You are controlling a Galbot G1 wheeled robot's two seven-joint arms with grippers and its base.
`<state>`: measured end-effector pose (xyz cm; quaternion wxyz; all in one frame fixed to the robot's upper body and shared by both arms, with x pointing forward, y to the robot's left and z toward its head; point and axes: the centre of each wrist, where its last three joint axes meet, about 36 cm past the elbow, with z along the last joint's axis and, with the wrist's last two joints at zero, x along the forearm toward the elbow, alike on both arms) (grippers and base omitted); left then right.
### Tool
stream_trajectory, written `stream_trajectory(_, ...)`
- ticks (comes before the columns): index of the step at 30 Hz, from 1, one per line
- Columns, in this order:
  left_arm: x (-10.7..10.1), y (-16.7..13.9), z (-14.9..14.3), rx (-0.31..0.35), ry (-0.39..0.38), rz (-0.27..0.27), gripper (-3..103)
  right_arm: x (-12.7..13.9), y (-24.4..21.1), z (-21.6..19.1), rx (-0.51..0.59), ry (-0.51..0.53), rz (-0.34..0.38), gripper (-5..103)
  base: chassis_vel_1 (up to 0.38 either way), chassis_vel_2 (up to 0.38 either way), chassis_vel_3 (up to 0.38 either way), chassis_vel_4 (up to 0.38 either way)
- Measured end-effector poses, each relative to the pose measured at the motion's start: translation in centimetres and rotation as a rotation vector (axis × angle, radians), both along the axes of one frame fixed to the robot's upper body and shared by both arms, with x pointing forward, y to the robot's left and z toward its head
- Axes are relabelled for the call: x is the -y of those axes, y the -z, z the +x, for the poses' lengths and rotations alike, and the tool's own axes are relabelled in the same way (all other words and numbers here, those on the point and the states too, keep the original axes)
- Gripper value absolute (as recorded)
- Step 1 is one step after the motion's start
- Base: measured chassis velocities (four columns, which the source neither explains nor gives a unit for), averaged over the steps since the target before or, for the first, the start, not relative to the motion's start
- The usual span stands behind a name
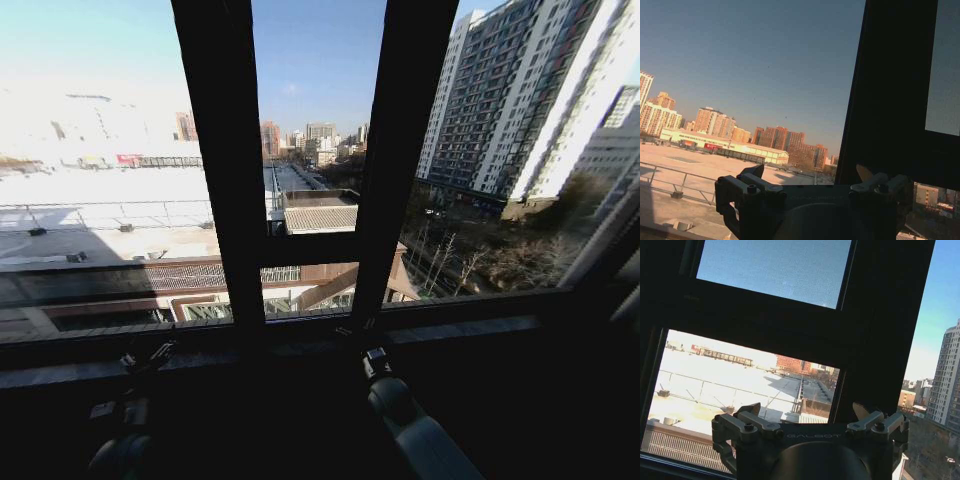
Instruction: Open the curtains by pulling them apart, changing their state from closed to fully open.
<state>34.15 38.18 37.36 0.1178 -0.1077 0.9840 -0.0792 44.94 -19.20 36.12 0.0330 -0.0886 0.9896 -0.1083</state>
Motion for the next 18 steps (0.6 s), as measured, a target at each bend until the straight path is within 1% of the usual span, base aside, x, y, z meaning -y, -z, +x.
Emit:
stream_trajectory(14, 0.00, 0.00, 0.00, 0.000, 0.000, 0.000, 100, 0.00, 0.00, 0.00, 0.000, 0.000, 0.000, 100, -0.358, -0.343, 0.355, 0.350)
stream_trajectory(18, 0.01, 0.01, 0.00, 0.000, 0.000, 0.000, 100, 0.01, 0.00, 0.00, 0.000, 0.000, 0.000, 100, -0.292, -0.320, 0.292, 0.278)
